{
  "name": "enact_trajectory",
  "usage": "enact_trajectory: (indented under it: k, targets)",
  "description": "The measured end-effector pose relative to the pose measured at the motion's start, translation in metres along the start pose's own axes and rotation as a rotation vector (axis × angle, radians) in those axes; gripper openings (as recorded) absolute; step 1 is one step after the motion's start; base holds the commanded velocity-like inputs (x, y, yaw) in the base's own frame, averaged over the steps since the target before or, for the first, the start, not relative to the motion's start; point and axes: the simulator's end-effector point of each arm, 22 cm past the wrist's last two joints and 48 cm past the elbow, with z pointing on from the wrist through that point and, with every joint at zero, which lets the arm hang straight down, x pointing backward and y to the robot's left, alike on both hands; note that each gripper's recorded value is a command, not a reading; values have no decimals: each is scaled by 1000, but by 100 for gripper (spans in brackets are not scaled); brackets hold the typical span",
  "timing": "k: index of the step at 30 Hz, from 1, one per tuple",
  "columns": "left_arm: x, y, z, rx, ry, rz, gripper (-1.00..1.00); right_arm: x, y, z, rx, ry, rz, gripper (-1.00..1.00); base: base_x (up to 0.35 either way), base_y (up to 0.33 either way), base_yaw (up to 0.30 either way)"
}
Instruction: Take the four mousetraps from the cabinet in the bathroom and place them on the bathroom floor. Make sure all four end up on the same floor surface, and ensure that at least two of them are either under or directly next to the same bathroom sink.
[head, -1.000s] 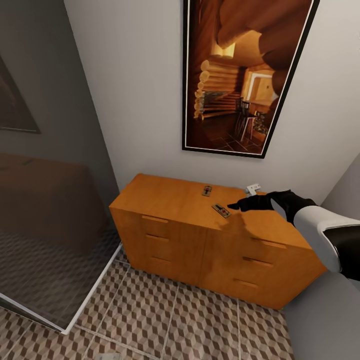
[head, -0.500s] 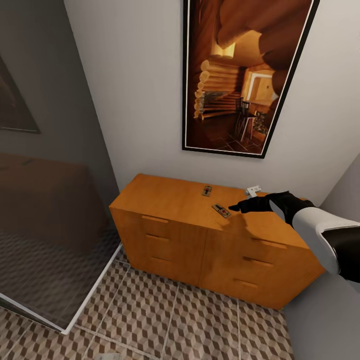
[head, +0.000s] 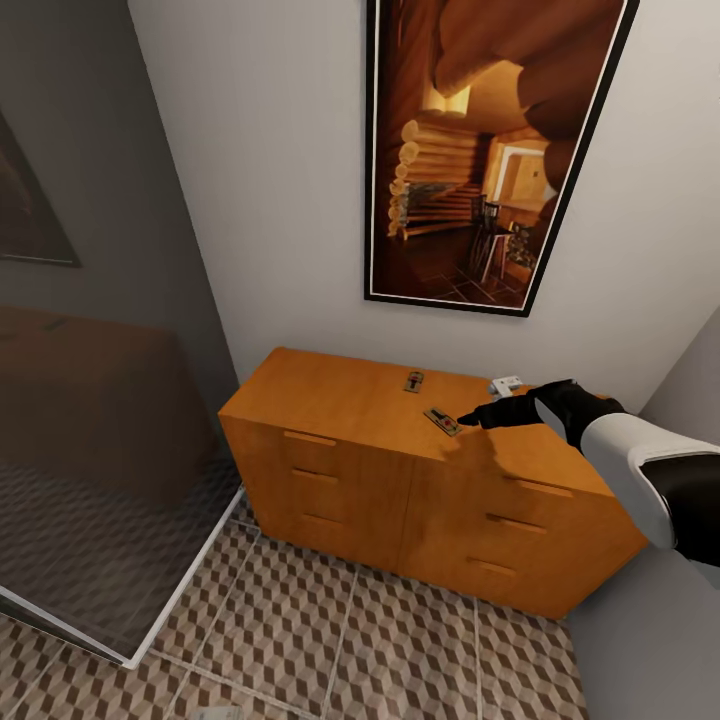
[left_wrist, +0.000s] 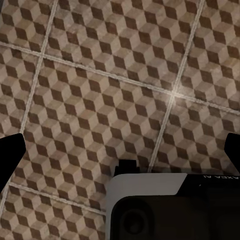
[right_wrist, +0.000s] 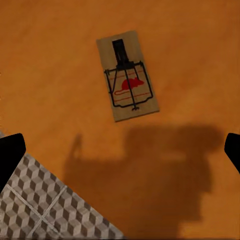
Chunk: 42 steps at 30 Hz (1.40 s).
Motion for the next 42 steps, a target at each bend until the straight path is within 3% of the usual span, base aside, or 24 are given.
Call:
enact_trajectory:
  k: [10, 28, 42]
  targets:
    - [0, 0, 0, 0, 0, 0, 100, 7, 13, 3, -12, 61, 34, 100, 0, 0, 0]
    - [0, 0, 0, 0, 0, 0, 100, 1, 33, 9, -35, 70, 26, 100, 0, 0, 0]
    - [0, 0, 0, 0, 0, 0, 100, 1, 36, 10, -38, 71, 23, 100, 0, 0, 0]
